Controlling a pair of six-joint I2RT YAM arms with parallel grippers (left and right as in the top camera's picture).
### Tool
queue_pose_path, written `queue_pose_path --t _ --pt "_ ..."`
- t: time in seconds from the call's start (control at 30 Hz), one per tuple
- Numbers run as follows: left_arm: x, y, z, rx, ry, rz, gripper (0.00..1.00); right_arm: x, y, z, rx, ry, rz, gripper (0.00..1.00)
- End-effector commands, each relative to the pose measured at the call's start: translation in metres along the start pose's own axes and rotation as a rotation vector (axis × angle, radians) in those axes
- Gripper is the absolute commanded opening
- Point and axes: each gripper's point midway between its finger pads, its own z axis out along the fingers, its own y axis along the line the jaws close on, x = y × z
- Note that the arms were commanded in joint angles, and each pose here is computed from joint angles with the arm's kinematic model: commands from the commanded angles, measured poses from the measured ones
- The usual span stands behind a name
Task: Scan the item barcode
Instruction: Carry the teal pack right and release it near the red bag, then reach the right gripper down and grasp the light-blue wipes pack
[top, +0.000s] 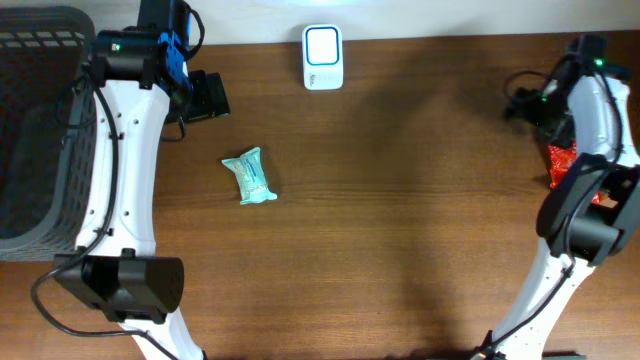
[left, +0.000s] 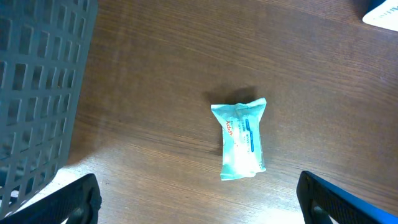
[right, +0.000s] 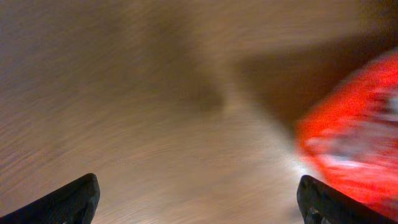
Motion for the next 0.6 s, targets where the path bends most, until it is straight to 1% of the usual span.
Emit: queue_pose_path --t 0.0,0.03,0.2,0.23,0.43,0.47,0.57 --pt "0.001 0.000 0.001 -0.008 0.002 -0.003 0.99 0.016 0.081 -0.019 -0.278 0.018 -0.202 1.00" --pt "0.001 0.000 0.001 -0.008 0.002 -0.003 0.99 0.024 0.092 -0.019 -0.287 0.038 -0.225 0.99" --pt "0.001 0.000 0.001 -0.008 0.002 -0.003 0.99 0.083 0.156 -0.011 -0.300 0.160 -0.363 0.99" --pt "0.001 0.000 0.001 -0.008 0.002 -0.003 0.99 0.106 0.180 -0.007 -0.306 0.191 -0.424 0.99" --pt "0.001 0.000 0.001 -0.008 0.002 -0.003 0.99 0.196 0.285 -0.010 -0.373 0.221 -0.693 0.99" --pt "0.001 0.000 0.001 -0.008 0.002 -0.003 0.99 0.212 0.302 -0.012 -0.383 0.224 -0.699 0.99" --pt "0.001 0.000 0.001 -0.008 0.002 -0.003 0.99 0.254 0.355 -0.018 -0.429 0.216 -0.617 0.99"
